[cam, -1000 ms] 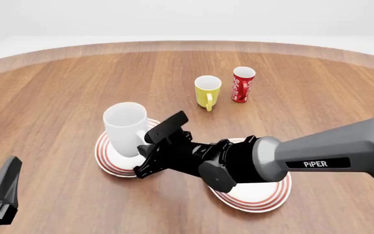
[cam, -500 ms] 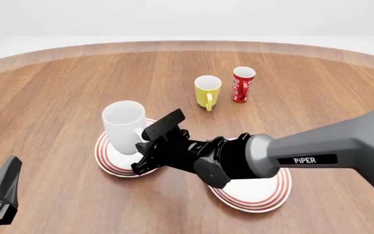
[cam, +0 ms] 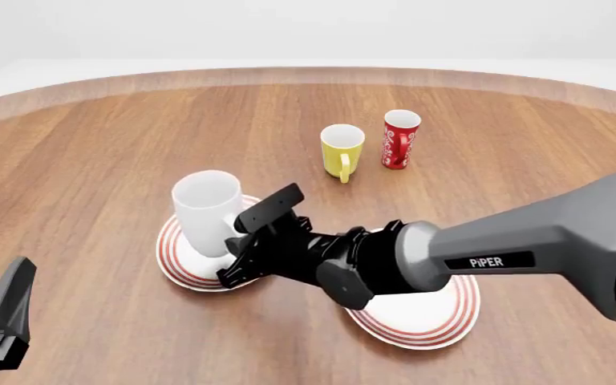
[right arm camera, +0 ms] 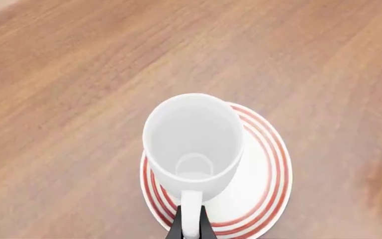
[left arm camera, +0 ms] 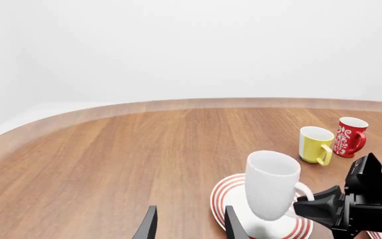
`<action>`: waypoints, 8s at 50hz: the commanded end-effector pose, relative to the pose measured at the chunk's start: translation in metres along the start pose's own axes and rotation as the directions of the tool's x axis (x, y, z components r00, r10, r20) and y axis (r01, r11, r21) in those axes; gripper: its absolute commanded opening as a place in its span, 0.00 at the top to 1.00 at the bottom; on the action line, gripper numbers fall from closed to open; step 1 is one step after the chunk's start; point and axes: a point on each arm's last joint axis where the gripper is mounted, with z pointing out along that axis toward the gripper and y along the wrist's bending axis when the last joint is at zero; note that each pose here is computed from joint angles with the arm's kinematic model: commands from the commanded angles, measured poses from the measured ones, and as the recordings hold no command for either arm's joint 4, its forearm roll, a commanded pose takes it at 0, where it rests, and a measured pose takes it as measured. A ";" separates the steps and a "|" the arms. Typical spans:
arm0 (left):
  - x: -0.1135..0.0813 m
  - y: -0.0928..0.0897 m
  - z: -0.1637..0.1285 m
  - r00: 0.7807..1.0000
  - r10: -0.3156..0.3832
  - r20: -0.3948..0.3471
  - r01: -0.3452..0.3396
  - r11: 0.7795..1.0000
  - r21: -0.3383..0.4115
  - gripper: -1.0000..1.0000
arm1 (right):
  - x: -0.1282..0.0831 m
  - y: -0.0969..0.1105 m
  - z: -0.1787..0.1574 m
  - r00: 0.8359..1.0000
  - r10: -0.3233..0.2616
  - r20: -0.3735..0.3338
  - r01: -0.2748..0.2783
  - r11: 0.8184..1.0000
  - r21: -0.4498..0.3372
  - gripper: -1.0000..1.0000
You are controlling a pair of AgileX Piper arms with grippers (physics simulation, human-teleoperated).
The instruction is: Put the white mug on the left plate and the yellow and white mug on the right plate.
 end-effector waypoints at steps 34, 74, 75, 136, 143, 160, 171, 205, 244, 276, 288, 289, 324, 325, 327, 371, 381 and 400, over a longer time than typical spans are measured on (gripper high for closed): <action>0.000 0.000 0.000 1.000 0.000 0.000 0.000 1.000 0.000 0.00 | -0.003 0.004 -0.002 1.000 0.011 0.001 -0.011 1.000 -0.007 0.00; 0.000 0.000 0.000 1.000 0.000 0.000 0.000 1.000 0.000 0.00 | -0.075 -0.014 -0.112 0.977 0.040 0.210 -0.048 0.998 0.031 0.00; 0.000 0.000 0.000 1.000 0.000 0.000 0.000 1.000 0.000 0.00 | -0.076 -0.017 -0.115 0.975 0.042 0.217 -0.052 0.998 0.038 0.00; 0.000 0.000 0.000 1.000 0.000 0.000 0.000 1.000 0.000 0.00 | -0.094 -0.122 -0.141 0.946 0.115 0.302 -0.208 0.932 0.297 0.00; 0.000 0.000 0.000 1.000 0.000 0.000 0.000 1.000 0.000 0.00 | -0.095 -0.131 -0.140 0.944 0.134 0.300 -0.230 0.922 0.313 0.00; 0.000 0.000 0.000 1.000 0.000 0.000 0.000 1.000 0.000 0.00 | -0.091 -0.152 -0.126 0.946 0.163 0.281 -0.258 0.902 0.347 0.00; 0.000 0.000 0.000 1.000 0.000 0.000 0.000 1.000 0.000 0.00 | -0.093 -0.166 -0.116 0.946 0.179 0.269 -0.272 0.890 0.366 0.00; 0.000 0.000 0.000 1.000 0.000 0.000 0.000 1.000 0.000 0.00 | -0.084 -0.194 -0.084 0.953 0.222 0.207 -0.289 0.869 0.402 0.00; 0.000 0.000 0.000 1.000 0.000 0.000 0.000 1.000 0.000 0.00 | -0.087 -0.212 -0.032 0.960 0.242 0.140 -0.278 0.872 0.403 0.00; 0.000 0.000 0.000 1.000 0.000 0.000 0.000 1.000 0.000 0.00 | -0.072 -0.218 -0.023 0.945 0.299 0.129 -0.326 0.853 0.408 0.00; 0.000 0.000 0.000 1.000 0.000 0.000 0.000 1.000 0.000 0.00 | -0.067 -0.222 -0.018 0.942 0.313 0.121 -0.335 0.847 0.412 0.00; 0.000 0.000 0.000 1.000 0.000 0.000 0.000 1.000 0.000 0.00 | -0.066 -0.222 -0.018 0.942 0.314 0.120 -0.335 0.847 0.412 0.00; 0.000 0.000 0.000 1.000 0.000 0.000 0.000 1.000 0.000 0.00 | -0.049 -0.232 0.001 0.948 0.314 0.048 -0.303 0.850 0.431 0.00; 0.000 0.000 0.000 1.000 0.000 0.000 0.000 1.000 0.000 0.00 | -0.049 -0.232 0.001 0.948 0.314 0.047 -0.302 0.850 0.431 0.00; 0.000 0.000 0.000 1.000 0.000 0.000 0.000 1.000 0.000 0.00 | -0.049 -0.232 0.002 0.948 0.315 0.045 -0.303 0.850 0.432 0.00; 0.000 0.000 0.000 1.000 0.000 0.000 0.000 1.000 0.000 0.00 | -0.042 -0.238 0.019 0.942 0.329 -0.067 -0.267 0.855 0.444 0.00; 0.000 0.000 0.000 1.000 0.000 0.000 0.000 1.000 0.000 0.00 | -0.039 -0.242 0.023 0.942 0.322 -0.094 -0.249 0.859 0.448 0.00; 0.000 0.000 0.000 1.000 0.000 0.000 0.000 1.000 0.000 0.00 | -0.032 -0.254 0.022 0.936 0.321 -0.145 -0.222 0.857 0.466 0.00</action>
